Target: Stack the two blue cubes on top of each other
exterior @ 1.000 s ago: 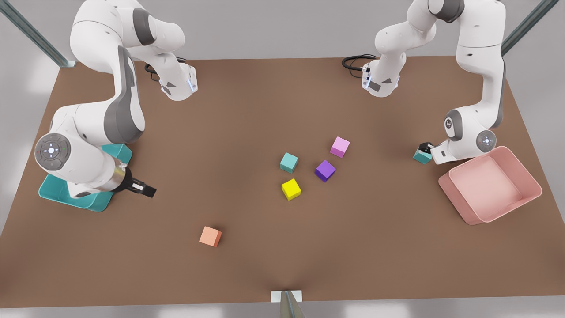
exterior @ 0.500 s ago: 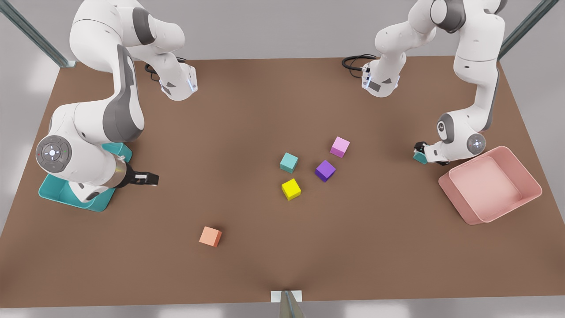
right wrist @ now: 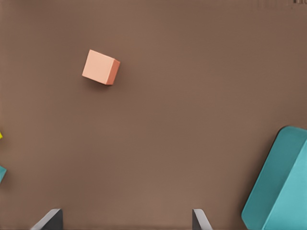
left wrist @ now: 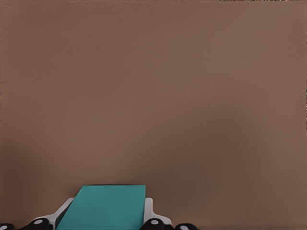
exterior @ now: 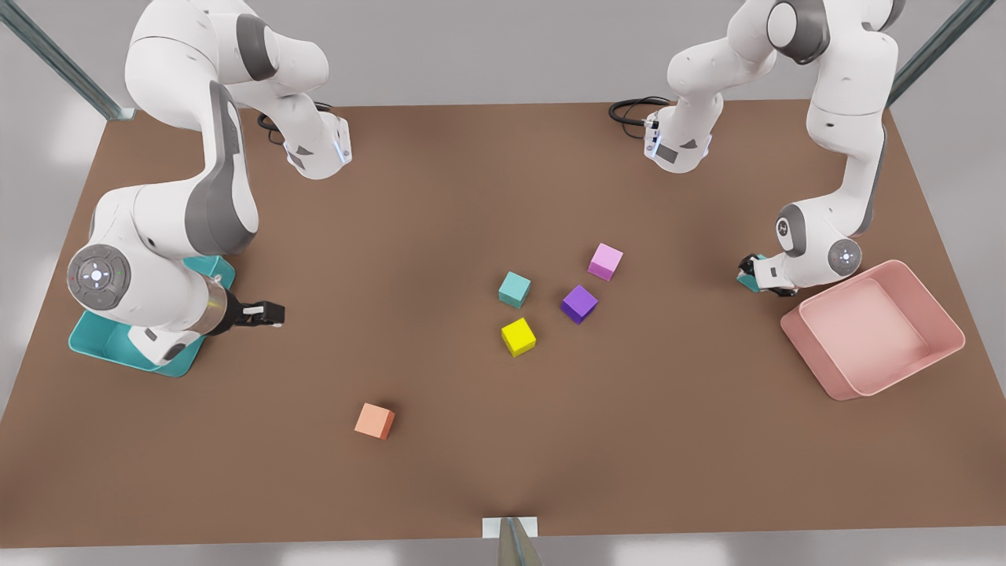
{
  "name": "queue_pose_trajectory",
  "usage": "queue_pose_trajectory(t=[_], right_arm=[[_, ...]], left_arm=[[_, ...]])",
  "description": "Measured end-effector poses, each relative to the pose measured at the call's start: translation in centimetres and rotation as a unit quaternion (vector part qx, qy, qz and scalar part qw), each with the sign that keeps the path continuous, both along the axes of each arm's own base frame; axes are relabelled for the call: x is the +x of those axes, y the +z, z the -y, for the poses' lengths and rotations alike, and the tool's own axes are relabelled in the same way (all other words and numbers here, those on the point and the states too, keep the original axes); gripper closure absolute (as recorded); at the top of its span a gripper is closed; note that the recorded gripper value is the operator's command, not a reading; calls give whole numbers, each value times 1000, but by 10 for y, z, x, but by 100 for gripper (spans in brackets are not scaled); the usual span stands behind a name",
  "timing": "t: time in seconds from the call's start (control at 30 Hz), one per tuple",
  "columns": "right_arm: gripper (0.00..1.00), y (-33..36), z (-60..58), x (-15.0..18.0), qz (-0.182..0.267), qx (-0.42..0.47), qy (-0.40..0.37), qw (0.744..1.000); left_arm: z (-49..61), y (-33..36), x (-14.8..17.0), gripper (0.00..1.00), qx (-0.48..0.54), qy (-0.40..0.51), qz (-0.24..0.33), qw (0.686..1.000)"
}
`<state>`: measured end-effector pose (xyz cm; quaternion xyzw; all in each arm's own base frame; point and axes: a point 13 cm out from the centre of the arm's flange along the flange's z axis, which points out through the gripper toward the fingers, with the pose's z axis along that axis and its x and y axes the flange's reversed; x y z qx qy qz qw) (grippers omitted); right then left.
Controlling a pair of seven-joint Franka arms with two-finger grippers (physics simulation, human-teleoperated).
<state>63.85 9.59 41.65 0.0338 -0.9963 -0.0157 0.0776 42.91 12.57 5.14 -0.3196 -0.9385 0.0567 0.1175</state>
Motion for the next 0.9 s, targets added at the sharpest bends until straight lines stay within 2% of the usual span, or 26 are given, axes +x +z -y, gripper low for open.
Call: queue_pose_trajectory(t=[0.1, 0.2, 0.23, 0.3, 0.37, 0.4, 0.47, 0.53, 0.67, 0.9], right_arm=[[0, 0, 0, 0, 1, 2, 8, 1000], [0, 1, -1, 0, 1, 2, 14, 1000], [0, 1, -1, 0, 1, 3, 16, 1000], [0, 0, -1, 0, 1, 3, 19, 1000], [0, 0, -1, 0, 1, 3, 22, 1000], [0, 0, -1, 0, 1, 4, 24, 1000], [0, -1, -1, 1, 0, 4, 26, 1000], [0, -1, -1, 1, 0, 5, 28, 1000], [0, -1, 0, 1, 0, 5, 32, 999], [0, -1, 0, 1, 1, 6, 37, 999]], left_arm=[[13, 34, 19, 29, 7, -15, 23, 1000], [26, 53, 22, 29, 11, -16, 22, 1000], [40, 76, 38, 29, 17, -23, 34, 999], [103, 128, 91, 29, 26, -57, 63, 996], [162, 180, 173, 29, 26, -70, 89, 993], [196, 195, 199, 29, 20, -71, 91, 993], [284, 196, 222, 29, 4, -77, 77, 994], [377, 182, 222, 29, -5, -82, 62, 995], [480, 150, 190, 29, 3, -39, 40, 998], [598, 124, 101, 29, 28, 43, 5, 999]])
